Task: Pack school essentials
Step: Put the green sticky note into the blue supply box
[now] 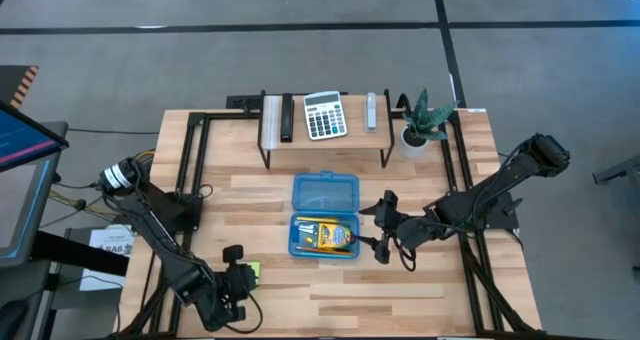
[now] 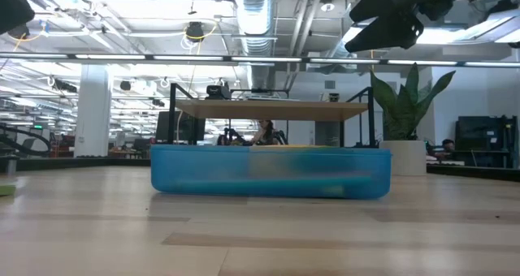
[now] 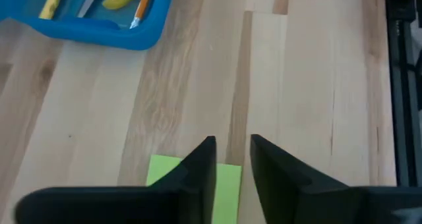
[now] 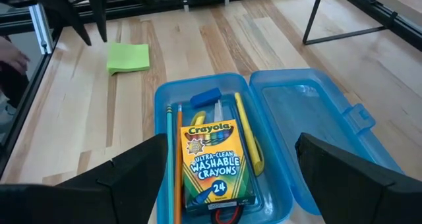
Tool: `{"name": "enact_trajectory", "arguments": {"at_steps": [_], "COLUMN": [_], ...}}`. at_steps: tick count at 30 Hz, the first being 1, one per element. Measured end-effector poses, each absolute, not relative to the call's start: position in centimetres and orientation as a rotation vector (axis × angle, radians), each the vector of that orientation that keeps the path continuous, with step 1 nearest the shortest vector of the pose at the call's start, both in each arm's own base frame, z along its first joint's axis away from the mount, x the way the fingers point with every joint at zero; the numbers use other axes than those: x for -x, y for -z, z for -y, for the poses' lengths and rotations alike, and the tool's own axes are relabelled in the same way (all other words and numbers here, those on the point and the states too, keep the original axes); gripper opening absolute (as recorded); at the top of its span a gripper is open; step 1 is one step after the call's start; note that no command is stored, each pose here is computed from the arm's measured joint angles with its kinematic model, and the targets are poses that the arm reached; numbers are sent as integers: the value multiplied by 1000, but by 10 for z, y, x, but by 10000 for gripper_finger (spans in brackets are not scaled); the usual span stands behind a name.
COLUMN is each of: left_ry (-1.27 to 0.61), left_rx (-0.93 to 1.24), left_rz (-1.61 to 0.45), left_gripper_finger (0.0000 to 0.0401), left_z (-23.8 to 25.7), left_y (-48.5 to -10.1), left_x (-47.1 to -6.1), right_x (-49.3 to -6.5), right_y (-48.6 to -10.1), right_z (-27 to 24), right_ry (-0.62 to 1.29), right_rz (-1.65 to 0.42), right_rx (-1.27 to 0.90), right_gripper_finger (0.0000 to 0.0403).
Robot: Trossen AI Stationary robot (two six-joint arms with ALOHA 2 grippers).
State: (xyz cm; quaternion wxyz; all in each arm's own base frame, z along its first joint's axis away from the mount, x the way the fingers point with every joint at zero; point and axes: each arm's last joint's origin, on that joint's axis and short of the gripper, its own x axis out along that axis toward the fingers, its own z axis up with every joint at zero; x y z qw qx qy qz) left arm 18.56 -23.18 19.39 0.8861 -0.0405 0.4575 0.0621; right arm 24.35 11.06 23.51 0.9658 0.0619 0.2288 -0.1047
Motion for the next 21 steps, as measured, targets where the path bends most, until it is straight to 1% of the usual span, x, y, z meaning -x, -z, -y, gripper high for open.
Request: {"name": "enact_trajectory", "arguments": {"at_steps": [7,11,15,21], "left_ry": [-130,-99,-76,-86], "left_rx": [120,120,107,64], "left_rz": [-927,-912,-882,-918], "left_gripper_finger": [155,185,200,202], "left_z": [237,243,247,251], "left_y": [-190,-187,-187,-174], "left_x": [-189,-189,-185,-183], "right_x": [-244,-244,-244,-244], "right_y": [-235,-235,-235,-235], "right_z": [-111,-110,-110,-110], "right_ry": [212,212,213,213], "right_rz": [-463,-463,-463,-463], "right_rx": [-125,-125,-125,-125], "right_gripper_finger": [358,358,358,358]}}
